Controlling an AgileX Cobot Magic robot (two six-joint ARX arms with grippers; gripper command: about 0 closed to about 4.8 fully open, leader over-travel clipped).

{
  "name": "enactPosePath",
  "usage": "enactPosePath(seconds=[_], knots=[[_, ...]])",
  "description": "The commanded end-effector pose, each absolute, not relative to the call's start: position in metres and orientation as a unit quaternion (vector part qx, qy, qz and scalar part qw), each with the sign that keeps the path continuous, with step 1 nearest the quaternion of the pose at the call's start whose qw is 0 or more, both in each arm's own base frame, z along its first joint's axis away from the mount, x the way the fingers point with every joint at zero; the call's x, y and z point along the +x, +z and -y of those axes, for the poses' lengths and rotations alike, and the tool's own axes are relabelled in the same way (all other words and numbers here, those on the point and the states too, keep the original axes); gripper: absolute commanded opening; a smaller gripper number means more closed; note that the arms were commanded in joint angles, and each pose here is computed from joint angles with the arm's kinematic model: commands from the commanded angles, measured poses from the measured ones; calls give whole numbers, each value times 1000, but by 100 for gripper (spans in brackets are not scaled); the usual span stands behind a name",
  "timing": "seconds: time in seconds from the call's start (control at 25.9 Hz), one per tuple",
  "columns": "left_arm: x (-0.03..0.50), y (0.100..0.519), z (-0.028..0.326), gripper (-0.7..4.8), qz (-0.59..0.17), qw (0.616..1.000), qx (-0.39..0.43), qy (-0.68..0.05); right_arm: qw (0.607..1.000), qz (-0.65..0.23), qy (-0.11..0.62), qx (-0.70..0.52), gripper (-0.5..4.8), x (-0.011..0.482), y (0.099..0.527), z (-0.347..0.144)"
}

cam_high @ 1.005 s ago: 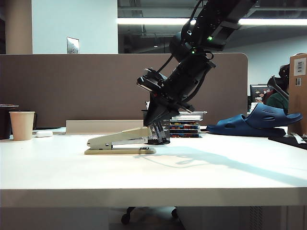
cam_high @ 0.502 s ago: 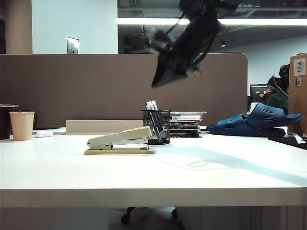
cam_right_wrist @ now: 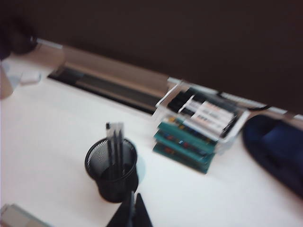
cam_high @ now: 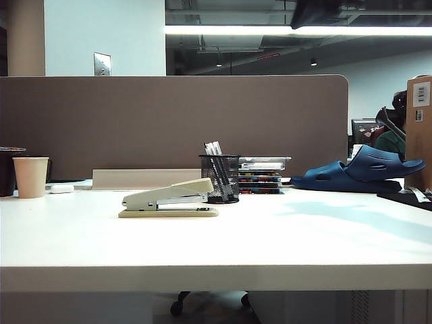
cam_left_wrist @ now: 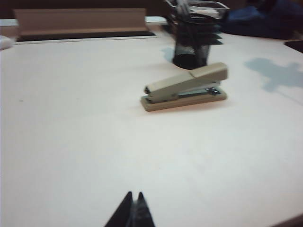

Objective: Press the stapler down.

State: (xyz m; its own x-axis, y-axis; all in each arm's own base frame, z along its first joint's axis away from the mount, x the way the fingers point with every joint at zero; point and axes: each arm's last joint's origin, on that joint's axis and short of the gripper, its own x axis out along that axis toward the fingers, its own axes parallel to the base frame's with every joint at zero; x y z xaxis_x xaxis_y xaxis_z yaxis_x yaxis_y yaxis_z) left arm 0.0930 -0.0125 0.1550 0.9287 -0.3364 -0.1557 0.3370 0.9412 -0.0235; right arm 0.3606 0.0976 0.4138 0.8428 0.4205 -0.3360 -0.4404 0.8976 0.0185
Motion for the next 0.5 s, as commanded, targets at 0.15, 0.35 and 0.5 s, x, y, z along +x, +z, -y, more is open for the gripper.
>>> enactPosePath(seconds=[0.15, 0.35, 0.5], knots=[[94, 159, 9, -6, -64, 992, 8, -110, 979, -130, 149, -45, -9, 320, 455, -59], [95, 162, 7, -6, -49, 996, 11, -79, 985, -131, 109, -39, -9, 289, 472, -33], [95, 165, 4, -6, -33, 999, 14, -14, 990, -115, 69, -35, -9, 251, 490, -10]])
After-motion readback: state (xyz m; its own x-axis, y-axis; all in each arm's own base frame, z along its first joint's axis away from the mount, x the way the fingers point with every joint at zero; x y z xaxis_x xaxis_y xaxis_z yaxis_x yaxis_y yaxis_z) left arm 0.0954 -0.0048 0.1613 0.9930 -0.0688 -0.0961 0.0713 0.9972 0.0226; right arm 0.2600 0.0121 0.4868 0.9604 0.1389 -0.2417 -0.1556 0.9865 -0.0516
